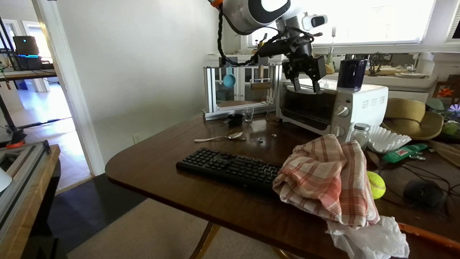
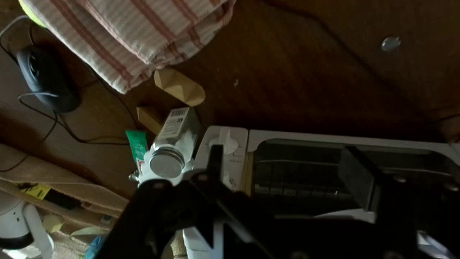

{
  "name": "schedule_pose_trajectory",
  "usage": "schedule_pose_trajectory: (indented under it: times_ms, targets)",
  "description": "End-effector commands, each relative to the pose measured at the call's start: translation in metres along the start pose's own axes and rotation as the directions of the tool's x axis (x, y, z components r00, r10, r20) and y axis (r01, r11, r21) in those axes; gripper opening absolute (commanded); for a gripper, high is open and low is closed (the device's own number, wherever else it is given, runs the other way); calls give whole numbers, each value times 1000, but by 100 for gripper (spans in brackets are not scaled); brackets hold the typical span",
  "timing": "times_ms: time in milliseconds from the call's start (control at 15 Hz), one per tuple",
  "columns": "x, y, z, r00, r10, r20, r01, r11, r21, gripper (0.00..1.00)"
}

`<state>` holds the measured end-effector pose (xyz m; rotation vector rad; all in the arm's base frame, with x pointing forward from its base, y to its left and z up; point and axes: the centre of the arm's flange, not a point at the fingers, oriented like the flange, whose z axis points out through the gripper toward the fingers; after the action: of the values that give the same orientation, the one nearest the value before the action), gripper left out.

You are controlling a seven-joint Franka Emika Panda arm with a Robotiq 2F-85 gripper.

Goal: Close the oven

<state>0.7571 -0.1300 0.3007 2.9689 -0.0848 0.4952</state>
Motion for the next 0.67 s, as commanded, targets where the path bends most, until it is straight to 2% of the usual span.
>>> schedule_pose_trajectory:
  times_ms: [0, 267, 400, 600]
  targets:
    - [-19, -1, -32, 988, 6, 152, -15, 998, 60, 100]
    - [-24, -5, -56, 969, 21, 245, -52, 992, 119, 100]
    - [-24, -6, -63, 961, 43, 273, -75, 991, 108, 100]
    - [-13, -5, -60, 970, 39, 239, -65, 993, 102, 100]
